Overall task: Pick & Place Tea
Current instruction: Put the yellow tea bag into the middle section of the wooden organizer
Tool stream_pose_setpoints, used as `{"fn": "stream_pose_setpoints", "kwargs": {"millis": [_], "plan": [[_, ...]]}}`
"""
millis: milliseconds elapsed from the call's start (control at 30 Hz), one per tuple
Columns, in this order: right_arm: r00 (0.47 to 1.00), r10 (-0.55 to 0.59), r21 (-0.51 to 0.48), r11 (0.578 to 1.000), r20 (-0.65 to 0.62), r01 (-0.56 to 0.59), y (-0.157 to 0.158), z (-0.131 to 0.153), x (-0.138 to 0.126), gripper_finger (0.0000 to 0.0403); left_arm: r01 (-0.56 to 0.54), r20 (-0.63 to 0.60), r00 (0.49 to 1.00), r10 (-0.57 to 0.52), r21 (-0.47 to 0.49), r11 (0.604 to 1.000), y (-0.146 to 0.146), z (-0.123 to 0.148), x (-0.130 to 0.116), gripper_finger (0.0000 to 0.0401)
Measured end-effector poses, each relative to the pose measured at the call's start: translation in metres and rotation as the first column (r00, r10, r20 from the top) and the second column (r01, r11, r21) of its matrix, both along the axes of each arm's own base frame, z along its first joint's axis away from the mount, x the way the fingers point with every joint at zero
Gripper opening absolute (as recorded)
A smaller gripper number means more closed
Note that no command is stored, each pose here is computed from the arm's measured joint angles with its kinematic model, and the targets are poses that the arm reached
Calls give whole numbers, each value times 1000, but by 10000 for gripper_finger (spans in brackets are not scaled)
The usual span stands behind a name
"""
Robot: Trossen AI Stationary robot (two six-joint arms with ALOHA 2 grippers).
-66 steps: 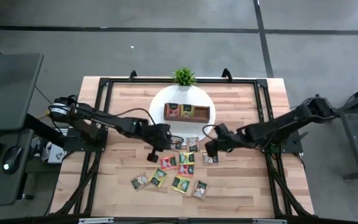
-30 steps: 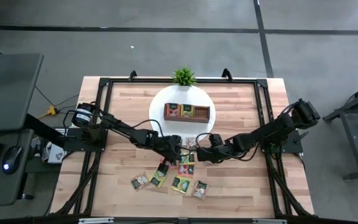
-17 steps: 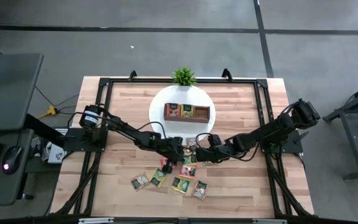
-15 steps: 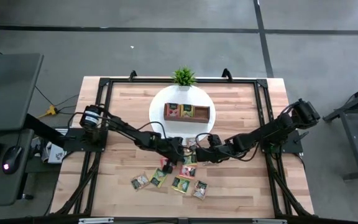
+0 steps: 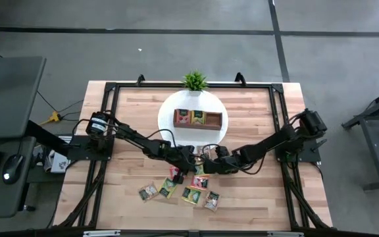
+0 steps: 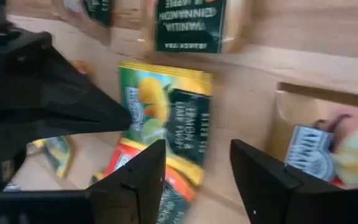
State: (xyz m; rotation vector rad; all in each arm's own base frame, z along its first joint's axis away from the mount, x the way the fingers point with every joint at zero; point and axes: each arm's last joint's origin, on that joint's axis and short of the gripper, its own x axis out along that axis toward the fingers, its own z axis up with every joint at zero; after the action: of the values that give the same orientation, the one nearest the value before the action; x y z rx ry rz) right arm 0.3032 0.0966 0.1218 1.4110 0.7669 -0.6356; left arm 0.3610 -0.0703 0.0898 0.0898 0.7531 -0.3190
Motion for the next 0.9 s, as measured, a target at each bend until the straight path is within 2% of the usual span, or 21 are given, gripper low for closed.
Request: {"fn": "stream_pose_setpoints", "kwargs": {"millis": [300, 467, 667, 900], "plan": [[999, 0, 25, 1000, 49, -1, 0, -8, 9, 163, 10, -2, 1000, -10, -7, 1000, 0, 0, 0, 0], [999, 21, 9, 1000, 38, -21, 0, -9, 8, 113, 10, -2, 1000, -10, -7, 1000, 0, 0, 0, 0], [998, 56, -22, 998, 23, -55, 0, -11, 7, 15, 11, -4, 1000, -11, -8, 1000, 0, 0, 0, 0], [994, 108, -37, 994, 15, -107, 0, -12, 7, 3, 17, -5, 1000, -17, -13, 1000, 0, 0, 0, 1]]}}
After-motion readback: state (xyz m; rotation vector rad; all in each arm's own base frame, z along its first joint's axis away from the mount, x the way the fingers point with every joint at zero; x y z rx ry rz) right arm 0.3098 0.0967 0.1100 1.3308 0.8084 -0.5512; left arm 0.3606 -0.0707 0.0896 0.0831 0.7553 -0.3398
